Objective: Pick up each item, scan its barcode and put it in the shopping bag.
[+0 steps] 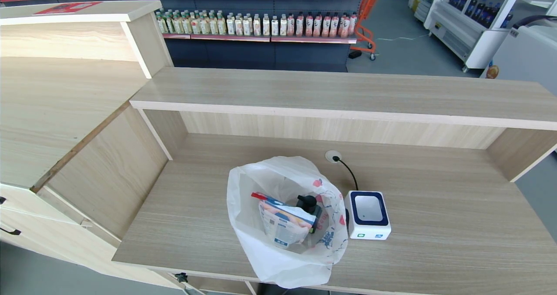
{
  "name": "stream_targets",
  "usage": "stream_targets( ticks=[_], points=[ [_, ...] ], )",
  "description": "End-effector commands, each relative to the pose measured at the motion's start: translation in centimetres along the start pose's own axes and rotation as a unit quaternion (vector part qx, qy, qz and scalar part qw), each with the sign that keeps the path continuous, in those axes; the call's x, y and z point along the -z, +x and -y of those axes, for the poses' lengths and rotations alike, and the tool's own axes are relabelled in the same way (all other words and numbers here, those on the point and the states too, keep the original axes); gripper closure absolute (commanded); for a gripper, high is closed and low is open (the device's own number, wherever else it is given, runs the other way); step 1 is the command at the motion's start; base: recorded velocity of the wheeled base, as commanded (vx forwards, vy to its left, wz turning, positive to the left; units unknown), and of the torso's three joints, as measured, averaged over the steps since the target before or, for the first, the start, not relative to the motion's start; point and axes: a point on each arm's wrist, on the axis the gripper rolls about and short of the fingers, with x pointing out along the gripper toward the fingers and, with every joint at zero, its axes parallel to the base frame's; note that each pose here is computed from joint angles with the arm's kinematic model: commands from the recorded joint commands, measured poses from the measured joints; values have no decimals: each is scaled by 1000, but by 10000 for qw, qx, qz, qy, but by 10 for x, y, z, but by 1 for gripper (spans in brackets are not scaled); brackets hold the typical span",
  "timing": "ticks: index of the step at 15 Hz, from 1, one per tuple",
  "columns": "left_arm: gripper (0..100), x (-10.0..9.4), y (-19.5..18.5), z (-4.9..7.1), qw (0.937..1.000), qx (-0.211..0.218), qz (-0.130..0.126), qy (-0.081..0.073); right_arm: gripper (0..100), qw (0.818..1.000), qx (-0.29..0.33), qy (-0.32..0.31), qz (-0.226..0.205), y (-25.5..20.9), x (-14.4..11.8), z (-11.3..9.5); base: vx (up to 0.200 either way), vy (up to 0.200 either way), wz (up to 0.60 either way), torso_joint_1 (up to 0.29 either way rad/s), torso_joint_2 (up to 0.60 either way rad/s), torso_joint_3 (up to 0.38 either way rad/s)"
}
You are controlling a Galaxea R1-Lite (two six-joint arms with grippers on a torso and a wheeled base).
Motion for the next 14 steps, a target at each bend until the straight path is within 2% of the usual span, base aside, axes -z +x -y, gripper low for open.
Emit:
stream_targets(
  ticks=[1,4,8,13,14],
  points=[
    [0,0,0,0,10000,-4,2,-2,100,10000,-1,-14,-19,0,0,0,0,0,0,0,0,0],
    [0,0,0,0,10000,-4,2,-2,100,10000,-1,-6,-19,0,0,0,0,0,0,0,0,0],
    [0,0,0,0,10000,-4,2,67,100,10000,-1,-6,-19,0,0,0,0,-200,0,4,-1,5],
    [0,0,0,0,10000,-4,2,52,100,10000,-1,-6,-19,0,0,0,0,-200,0,5,1,3],
    [0,0,0,0,10000,-4,2,29,100,10000,-1,-6,-19,0,0,0,0,0,0,0,0,0]
  ],
)
